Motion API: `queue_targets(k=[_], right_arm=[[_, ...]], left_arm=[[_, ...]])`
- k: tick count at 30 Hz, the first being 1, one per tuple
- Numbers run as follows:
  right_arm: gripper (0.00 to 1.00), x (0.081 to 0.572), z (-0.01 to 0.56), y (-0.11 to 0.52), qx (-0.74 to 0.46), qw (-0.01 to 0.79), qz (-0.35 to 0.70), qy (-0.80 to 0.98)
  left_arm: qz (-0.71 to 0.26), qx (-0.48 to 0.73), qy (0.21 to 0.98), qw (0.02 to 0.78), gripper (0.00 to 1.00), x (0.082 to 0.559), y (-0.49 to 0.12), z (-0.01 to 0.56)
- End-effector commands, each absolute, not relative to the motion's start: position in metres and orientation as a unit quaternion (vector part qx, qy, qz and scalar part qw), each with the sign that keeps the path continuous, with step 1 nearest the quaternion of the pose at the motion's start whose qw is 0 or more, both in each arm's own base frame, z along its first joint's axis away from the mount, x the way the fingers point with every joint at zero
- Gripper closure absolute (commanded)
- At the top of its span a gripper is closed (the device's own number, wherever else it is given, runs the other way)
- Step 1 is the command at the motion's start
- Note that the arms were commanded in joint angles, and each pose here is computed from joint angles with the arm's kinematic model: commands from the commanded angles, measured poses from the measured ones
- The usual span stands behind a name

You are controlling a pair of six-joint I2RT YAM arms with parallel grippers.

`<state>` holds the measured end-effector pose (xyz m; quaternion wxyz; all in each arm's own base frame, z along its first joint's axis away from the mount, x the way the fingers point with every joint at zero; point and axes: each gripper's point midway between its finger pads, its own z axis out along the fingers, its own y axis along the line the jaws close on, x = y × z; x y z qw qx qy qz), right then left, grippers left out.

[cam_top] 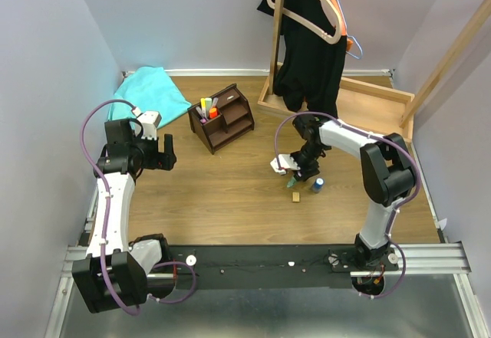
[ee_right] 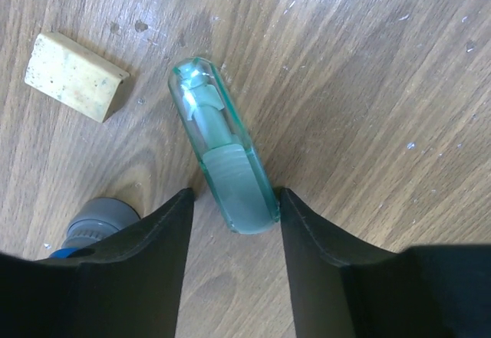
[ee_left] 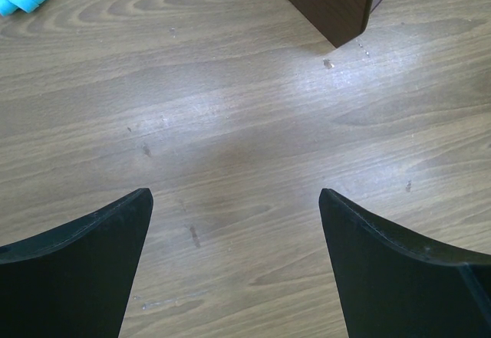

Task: Sort the stationery into containers
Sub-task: Pick up the stationery from the center of the board, then place the stationery in the storage box.

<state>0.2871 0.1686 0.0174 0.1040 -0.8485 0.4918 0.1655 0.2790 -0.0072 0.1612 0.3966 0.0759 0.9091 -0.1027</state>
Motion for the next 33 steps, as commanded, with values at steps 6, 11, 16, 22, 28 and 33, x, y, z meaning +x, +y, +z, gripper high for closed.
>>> queue_targets(k=[6, 11, 16, 22, 28, 33], right_arm=[[0.51, 0.283, 0.005, 0.184, -0.845, 0.109, 0.185, 0.49], [0.62, 0.279, 0.008, 0.186, -0.837, 0.109, 0.192, 0.5], [0.73, 0.285, 0.043, 0.208, -0.795, 0.146, 0.221, 0.546], [0.82, 0.325, 0.101, 0.256, -0.646, 0.203, 0.267, 0.686], [0.91, 0.347, 0.121, 0.293, -0.504, 0.201, 0.316, 0.778], [0.99, 0.363, 0.113, 0.307, -0.442, 0.21, 0.291, 0.822]], left_arm=[[-0.117, 0.073, 0.908, 0.397, 0.01, 0.278, -0.01, 0.156], [-0.118, 0.072, 0.908, 0.396, 0.01, 0.279, -0.01, 0.156], [-0.118, 0.071, 0.906, 0.401, 0.01, 0.281, -0.01, 0.158], [-0.114, 0.064, 0.902, 0.411, 0.01, 0.286, -0.008, 0.16], [-0.119, 0.054, 0.899, 0.419, 0.01, 0.29, -0.009, 0.164], [-0.12, 0.048, 0.893, 0.432, 0.01, 0.295, -0.009, 0.171]])
